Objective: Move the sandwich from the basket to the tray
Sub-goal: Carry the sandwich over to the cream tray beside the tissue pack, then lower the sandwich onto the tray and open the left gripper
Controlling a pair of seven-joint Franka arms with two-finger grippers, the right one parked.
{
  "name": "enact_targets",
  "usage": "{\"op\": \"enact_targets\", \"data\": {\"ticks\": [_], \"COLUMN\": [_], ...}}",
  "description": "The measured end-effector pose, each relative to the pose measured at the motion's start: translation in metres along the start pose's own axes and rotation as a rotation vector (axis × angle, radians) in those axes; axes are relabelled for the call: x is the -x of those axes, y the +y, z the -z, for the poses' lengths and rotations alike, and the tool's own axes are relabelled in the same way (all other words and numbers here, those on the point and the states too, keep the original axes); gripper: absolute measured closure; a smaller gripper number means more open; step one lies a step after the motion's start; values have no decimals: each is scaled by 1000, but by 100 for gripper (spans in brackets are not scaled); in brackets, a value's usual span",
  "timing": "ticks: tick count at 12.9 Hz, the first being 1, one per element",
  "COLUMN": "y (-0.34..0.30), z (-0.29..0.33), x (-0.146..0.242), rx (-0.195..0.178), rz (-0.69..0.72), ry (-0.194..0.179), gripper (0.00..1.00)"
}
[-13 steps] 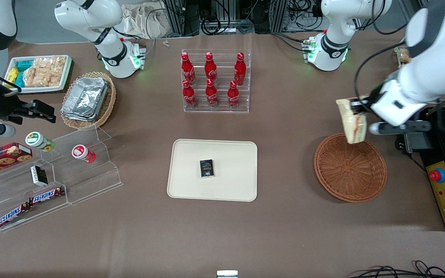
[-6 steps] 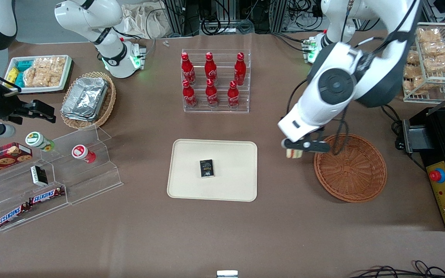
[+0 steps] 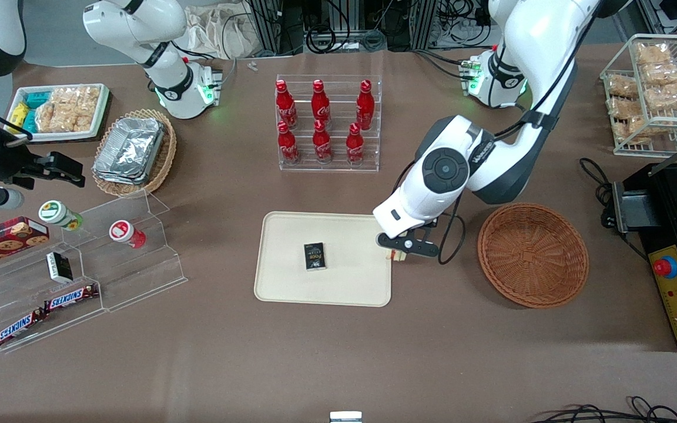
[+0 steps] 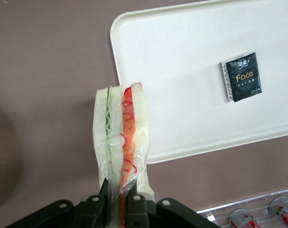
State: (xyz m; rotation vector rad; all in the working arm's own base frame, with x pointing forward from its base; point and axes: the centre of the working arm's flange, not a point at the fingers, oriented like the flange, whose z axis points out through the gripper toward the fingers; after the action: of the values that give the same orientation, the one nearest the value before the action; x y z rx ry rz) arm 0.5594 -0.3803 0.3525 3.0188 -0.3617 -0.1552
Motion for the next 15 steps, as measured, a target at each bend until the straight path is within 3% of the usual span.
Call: {"op": "enact_targets", "data": {"ticks": [1,4,7,12,15], "y": [6,18,27,29,25], "z": [-14,-50,-77,-97,-104], "x": [0,-8,-9,-23,-29], "rx": [-11,-29,-43,15,20], "rz": [-12,-1,-14,-1,8], "ry": [-5,34,31,113,120], "gripper": [85,85,85,85,85]}}
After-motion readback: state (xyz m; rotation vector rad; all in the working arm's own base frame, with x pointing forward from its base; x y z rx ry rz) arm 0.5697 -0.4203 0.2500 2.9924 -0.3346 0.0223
